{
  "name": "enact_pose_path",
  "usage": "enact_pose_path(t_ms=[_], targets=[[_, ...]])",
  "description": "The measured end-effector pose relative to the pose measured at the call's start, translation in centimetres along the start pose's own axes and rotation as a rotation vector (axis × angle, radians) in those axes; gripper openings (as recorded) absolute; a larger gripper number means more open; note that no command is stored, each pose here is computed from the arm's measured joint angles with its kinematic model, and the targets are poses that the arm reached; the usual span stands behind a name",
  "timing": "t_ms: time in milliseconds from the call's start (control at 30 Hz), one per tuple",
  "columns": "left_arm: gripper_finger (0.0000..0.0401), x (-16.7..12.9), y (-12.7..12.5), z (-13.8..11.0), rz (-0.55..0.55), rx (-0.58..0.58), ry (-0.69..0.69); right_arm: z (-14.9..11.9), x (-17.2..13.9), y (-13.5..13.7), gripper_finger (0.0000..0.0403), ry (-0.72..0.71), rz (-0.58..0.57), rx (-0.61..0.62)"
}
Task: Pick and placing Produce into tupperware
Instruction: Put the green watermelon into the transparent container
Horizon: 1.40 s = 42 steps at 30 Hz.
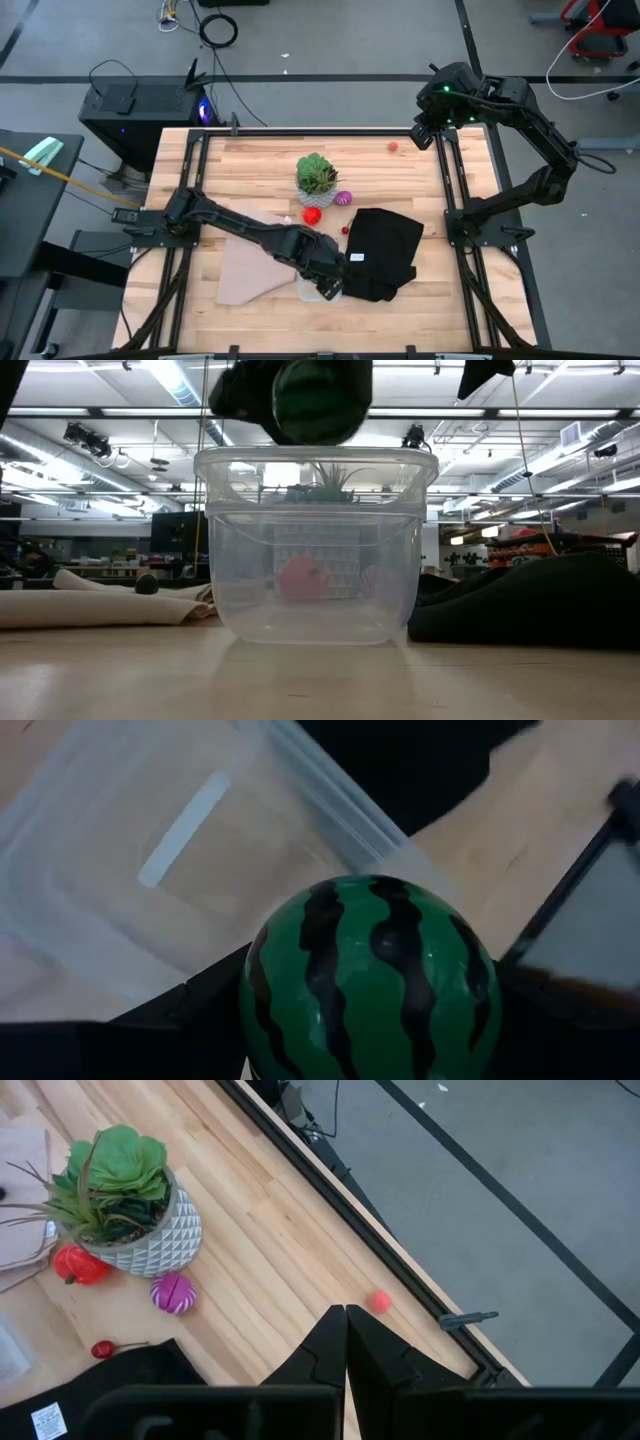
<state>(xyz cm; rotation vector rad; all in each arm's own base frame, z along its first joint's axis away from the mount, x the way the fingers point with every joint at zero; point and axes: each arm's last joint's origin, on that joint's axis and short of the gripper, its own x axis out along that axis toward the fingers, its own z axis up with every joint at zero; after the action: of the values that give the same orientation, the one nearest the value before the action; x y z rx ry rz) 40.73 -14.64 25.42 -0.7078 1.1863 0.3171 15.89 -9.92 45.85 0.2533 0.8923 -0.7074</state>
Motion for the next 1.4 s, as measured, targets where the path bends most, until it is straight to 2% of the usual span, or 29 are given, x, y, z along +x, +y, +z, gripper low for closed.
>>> enact_pose_path(t_ms=[133,433,567,700,867,1400], targets=[[0.0295,1.8,0.0,-0.4,0.034,0.163,0.031,0.0,0.0,0.0,0.0014,0.0,0.0,0.003],[0.0295,1.8,0.4,0.1,0.042,0.531,0.042,0.0,0.0,0.1,0.0014,0.006,0.019,0.019],[0.0295,2.2,0.4,0.0,0.035,0.643,0.069,0.0,0.0,0.1,0.0014,0.007,0.028,0.026],[0.0295,2.4,0.7,-0.1,0.048,0.655,0.093,-0.1,0.0,0.1,0.0014,0.007,0.028,0.027],[0.0295,3.1,1.0,0.3,0.055,0.61,0.104,-0.1,0.0,0.1,0.0014,0.007,0.028,0.034],[0.0295,4.9,1.2,-0.2,0.073,0.636,0.166,-0.1,0.0,0.1,0.0014,0.007,0.028,0.034]])
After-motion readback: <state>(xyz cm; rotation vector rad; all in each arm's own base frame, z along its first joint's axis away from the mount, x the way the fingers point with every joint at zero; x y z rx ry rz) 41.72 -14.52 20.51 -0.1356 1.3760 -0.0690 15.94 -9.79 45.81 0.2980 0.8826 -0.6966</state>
